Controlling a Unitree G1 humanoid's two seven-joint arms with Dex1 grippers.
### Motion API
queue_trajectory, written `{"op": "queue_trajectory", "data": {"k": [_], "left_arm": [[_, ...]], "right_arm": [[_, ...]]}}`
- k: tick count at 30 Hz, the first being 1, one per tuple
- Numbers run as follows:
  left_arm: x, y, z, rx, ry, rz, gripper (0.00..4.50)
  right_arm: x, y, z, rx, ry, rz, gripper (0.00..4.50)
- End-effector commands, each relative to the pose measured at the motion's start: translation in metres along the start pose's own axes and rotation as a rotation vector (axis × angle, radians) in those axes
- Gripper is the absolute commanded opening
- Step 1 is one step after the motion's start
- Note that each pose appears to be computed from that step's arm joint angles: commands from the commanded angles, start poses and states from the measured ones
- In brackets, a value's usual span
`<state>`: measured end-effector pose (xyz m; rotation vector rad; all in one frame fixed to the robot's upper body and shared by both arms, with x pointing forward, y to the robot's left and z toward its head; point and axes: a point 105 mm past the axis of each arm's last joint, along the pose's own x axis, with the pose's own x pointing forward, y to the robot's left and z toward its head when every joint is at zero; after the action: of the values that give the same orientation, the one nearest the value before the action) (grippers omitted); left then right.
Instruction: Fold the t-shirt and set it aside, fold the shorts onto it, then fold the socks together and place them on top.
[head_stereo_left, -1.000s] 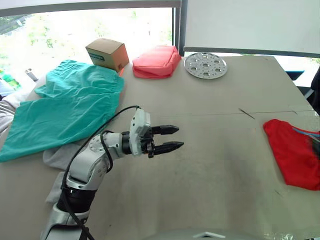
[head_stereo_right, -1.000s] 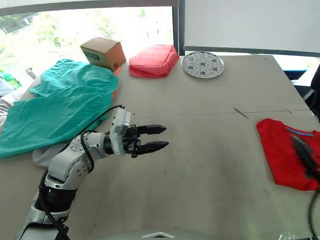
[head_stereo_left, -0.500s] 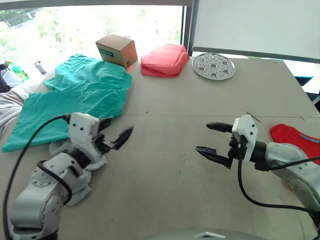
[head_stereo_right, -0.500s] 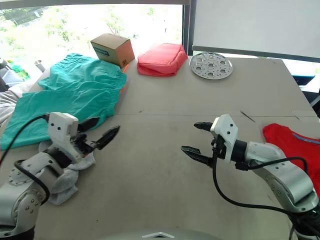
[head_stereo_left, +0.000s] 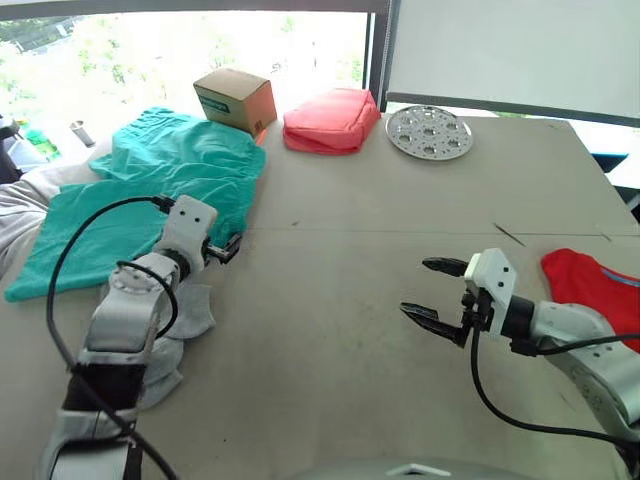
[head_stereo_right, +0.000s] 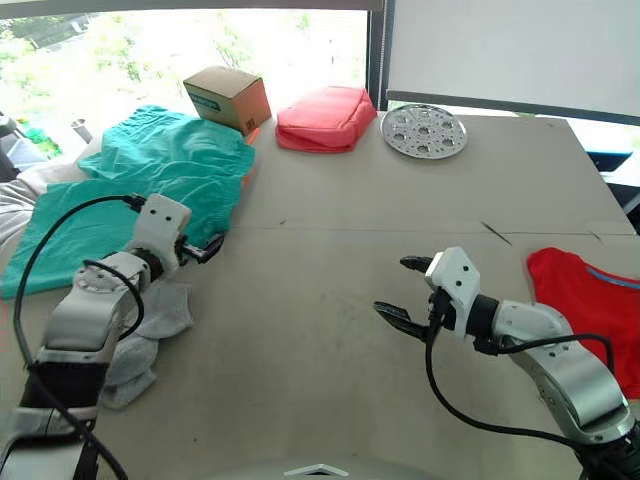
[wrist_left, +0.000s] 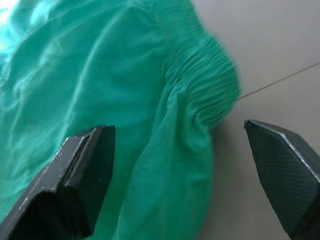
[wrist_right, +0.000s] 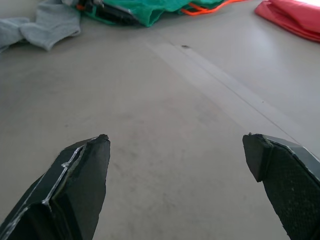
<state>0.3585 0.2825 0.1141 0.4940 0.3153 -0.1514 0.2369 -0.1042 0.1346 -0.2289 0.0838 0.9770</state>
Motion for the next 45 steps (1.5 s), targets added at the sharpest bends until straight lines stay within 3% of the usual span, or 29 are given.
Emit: {"op": "queue_trajectory", "data": {"k": [1,2,7,8,10,13,17,20,24,27,29,32,35,36,38,42,45], "left_arm": [[0.007,0.008,0.006,0.068,-0.027,-0.033,3.15],[0.009,0.006,0.006,0.067,-0.031,-0.059,2.49],[0.02,0.009,0.023,0.098,-0.103,-0.128,0.24],[0.022,0.01,0.026,0.104,-0.113,-0.133,0.08],[0.031,-0.001,0.049,0.122,-0.179,-0.202,0.08],[0.042,-0.049,0.097,0.147,-0.308,-0.424,0.08],[0.04,-0.123,0.134,0.146,-0.387,-0.696,0.08],[0.026,-0.179,0.146,0.116,-0.381,-0.908,0.08],[0.006,-0.226,0.147,0.126,-0.357,-1.09,0.08],[-0.027,-0.272,0.148,0.131,-0.357,-1.291,0.08],[-0.048,-0.287,0.151,0.13,-0.392,-1.389,0.08],[-0.06,-0.292,0.153,0.114,-0.412,-1.45,0.08],[-0.055,-0.282,0.156,0.09,-0.429,-1.438,0.08],[-0.054,-0.273,0.159,0.065,-0.443,-1.43,0.6],[-0.054,-0.243,0.163,-0.013,-0.462,-1.39,1.05],[-0.06,-0.19,0.163,-0.106,-0.512,-1.266,2.93],[-0.074,-0.162,0.155,-0.19,-0.501,-1.203,2.93]], "right_arm": [[-0.007,0.002,0.01,-0.051,-0.02,-0.053,4.5],[-0.008,0.003,0.009,-0.049,-0.017,-0.061,4.5],[-0.011,0.002,0.008,-0.022,-0.016,-0.112,4.5],[-0.011,0.001,0.008,-0.022,-0.015,-0.118,4.5],[-0.015,-0.003,0.007,-0.025,-0.003,-0.155,4.5],[-0.02,-0.01,0.011,-0.008,-0.013,-0.203,4.5],[-0.029,-0.017,0.017,-0.016,-0.013,-0.259,4.5],[-0.038,-0.021,0.012,-0.04,0.033,-0.296,4.5],[-0.051,-0.022,0.006,-0.059,0.081,-0.331,4.5],[-0.072,-0.021,-0.002,-0.087,0.161,-0.372,4.5],[-0.08,-0.019,-0.003,-0.095,0.184,-0.373,4.5],[-0.082,-0.014,-0.003,-0.111,0.201,-0.336,4.5],[-0.078,-0.01,-0.003,-0.144,0.214,-0.287,4.5],[-0.076,-0.009,-0.003,-0.157,0.217,-0.267,4.5],[-0.07,-0.005,-0.001,-0.174,0.211,-0.208,4.5],[-0.062,-0.004,0.002,-0.191,0.202,-0.136,4.5],[-0.061,-0.008,0.002,-0.221,0.209,-0.105,4.5]]}}
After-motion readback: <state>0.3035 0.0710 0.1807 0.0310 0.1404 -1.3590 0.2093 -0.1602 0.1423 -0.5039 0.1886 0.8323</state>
